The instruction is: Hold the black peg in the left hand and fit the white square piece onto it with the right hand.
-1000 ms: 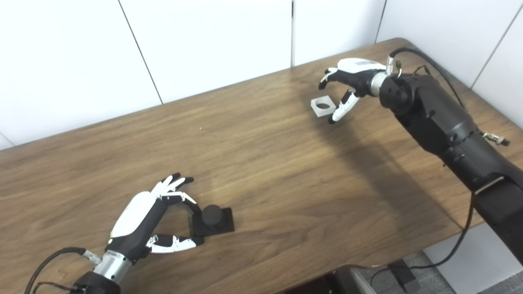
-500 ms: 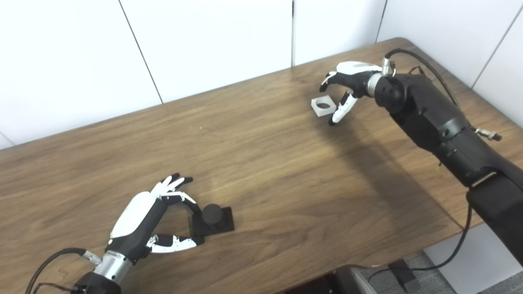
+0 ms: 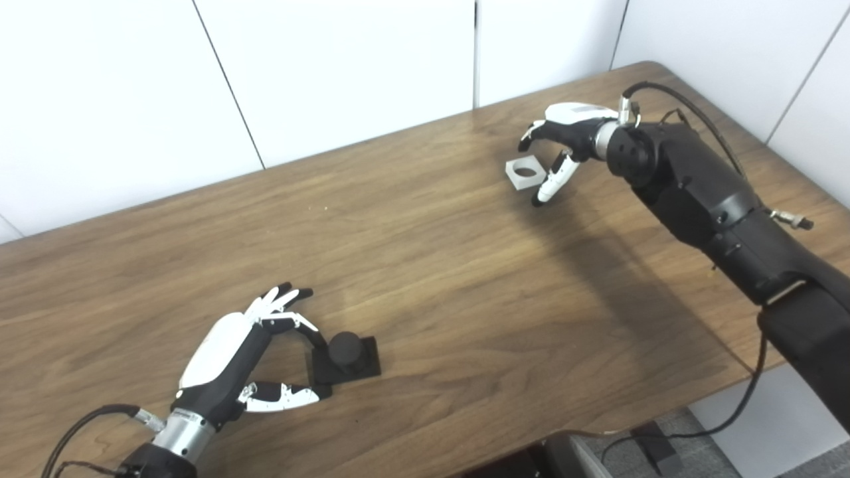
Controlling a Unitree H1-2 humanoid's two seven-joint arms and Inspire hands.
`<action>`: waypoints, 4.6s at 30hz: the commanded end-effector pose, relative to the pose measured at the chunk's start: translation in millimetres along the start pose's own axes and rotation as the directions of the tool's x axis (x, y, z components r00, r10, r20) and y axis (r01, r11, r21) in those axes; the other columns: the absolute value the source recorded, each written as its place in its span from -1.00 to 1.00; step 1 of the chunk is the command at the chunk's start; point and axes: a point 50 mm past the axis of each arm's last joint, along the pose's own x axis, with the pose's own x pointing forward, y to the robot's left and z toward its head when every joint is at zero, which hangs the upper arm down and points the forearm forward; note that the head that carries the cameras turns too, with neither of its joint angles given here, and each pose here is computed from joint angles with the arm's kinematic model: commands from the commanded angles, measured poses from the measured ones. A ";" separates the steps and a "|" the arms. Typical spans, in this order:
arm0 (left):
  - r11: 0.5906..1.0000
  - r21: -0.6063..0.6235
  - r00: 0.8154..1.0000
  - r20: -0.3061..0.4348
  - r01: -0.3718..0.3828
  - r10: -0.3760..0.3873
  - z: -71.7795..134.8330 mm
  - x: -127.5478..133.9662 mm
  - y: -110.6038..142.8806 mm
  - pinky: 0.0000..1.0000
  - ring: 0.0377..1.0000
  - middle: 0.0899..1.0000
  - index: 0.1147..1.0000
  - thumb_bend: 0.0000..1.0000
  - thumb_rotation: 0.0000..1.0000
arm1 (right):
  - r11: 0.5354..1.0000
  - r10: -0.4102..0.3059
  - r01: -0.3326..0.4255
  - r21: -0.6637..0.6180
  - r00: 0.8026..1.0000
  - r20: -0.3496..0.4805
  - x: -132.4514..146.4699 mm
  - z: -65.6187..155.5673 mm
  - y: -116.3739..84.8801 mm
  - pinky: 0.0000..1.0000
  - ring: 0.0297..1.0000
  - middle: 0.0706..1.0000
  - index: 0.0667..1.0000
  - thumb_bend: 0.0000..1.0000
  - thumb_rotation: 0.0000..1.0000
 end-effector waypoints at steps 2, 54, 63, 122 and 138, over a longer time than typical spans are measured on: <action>0.996 0.034 0.996 -0.039 0.083 -0.082 -6.8 -10.8 -13.3 1.00 1.00 0.85 -0.15 0.05 -0.88 | 0.996 -0.090 0.089 -0.016 0.996 -0.002 -0.1 3.6 -31.3 0.90 0.95 0.92 0.66 0.47 -0.44; 0.996 0.018 0.995 -0.052 0.091 -0.090 -2.9 -23.7 -16.3 1.00 1.00 0.85 -0.15 0.05 -0.87 | 0.999 -0.039 0.037 -0.027 0.998 -0.056 28.6 6.6 23.7 0.58 0.71 0.62 -0.10 0.03 -0.71; 0.995 0.026 0.994 -0.054 0.095 -0.094 -3.4 -25.1 -14.4 1.00 1.00 0.85 -0.15 0.05 -0.88 | 0.999 -0.032 0.030 -0.039 0.998 -0.047 28.1 4.2 26.7 0.61 0.71 0.60 -0.11 0.04 -0.72; 0.994 0.026 0.993 -0.055 0.104 -0.103 1.6 -14.5 -23.2 1.00 1.00 0.87 -0.15 0.05 -0.86 | 0.973 -0.215 0.225 0.043 0.834 0.509 -57.1 105.7 -1.7 0.71 0.76 0.59 -0.11 0.04 -0.72; 0.994 0.017 0.992 -0.068 0.112 -0.111 9.3 -5.6 -28.3 1.00 1.00 0.90 -0.15 0.04 -0.86 | 0.977 -0.191 0.207 0.045 0.770 0.608 -84.8 131.0 1.3 0.63 0.77 0.61 -0.11 0.03 -0.72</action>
